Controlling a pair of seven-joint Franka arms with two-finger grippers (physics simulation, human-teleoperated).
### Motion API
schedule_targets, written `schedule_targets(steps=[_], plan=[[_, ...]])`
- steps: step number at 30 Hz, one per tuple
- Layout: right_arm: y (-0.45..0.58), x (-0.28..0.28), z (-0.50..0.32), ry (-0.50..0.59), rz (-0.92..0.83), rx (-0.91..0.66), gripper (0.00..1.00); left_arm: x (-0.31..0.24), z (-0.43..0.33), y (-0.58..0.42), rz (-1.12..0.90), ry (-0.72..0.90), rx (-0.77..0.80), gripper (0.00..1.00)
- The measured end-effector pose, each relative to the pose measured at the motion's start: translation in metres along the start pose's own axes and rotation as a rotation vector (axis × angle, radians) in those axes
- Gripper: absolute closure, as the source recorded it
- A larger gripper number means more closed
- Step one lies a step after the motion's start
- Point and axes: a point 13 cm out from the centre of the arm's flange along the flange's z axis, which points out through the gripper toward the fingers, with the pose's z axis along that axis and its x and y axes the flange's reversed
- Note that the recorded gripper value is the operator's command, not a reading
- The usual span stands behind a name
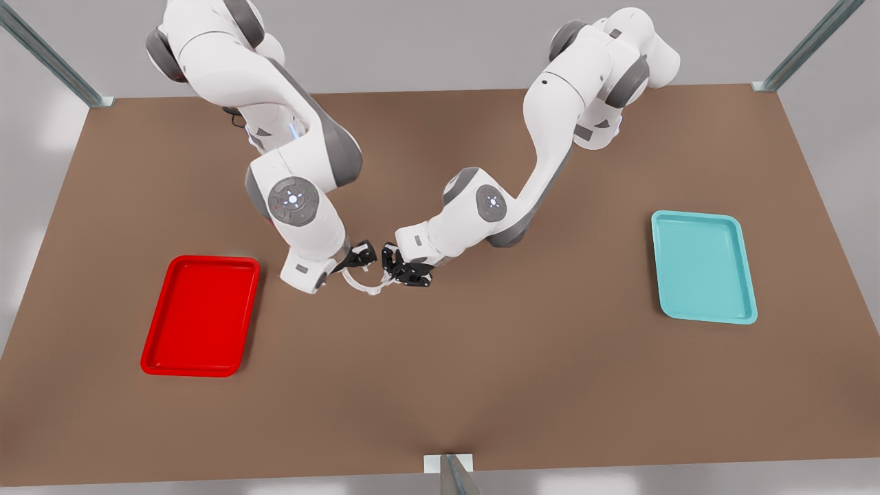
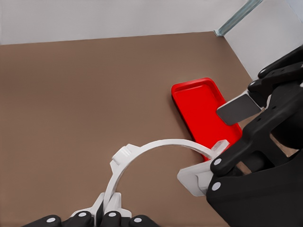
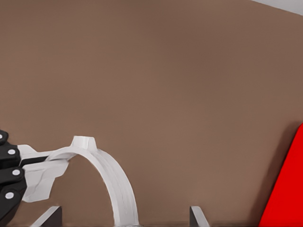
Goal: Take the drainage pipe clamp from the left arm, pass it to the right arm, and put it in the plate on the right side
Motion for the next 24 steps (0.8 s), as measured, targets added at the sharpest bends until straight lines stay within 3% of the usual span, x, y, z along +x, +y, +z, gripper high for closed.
schedule_targets(steps=[24], plan=[[-0.020, -0.016, 0.032, 0.038, -0.064, 0.011, 0.01, 0.002, 0.004, 0.003, -0.009, 0.002, -0.003, 0.79]])
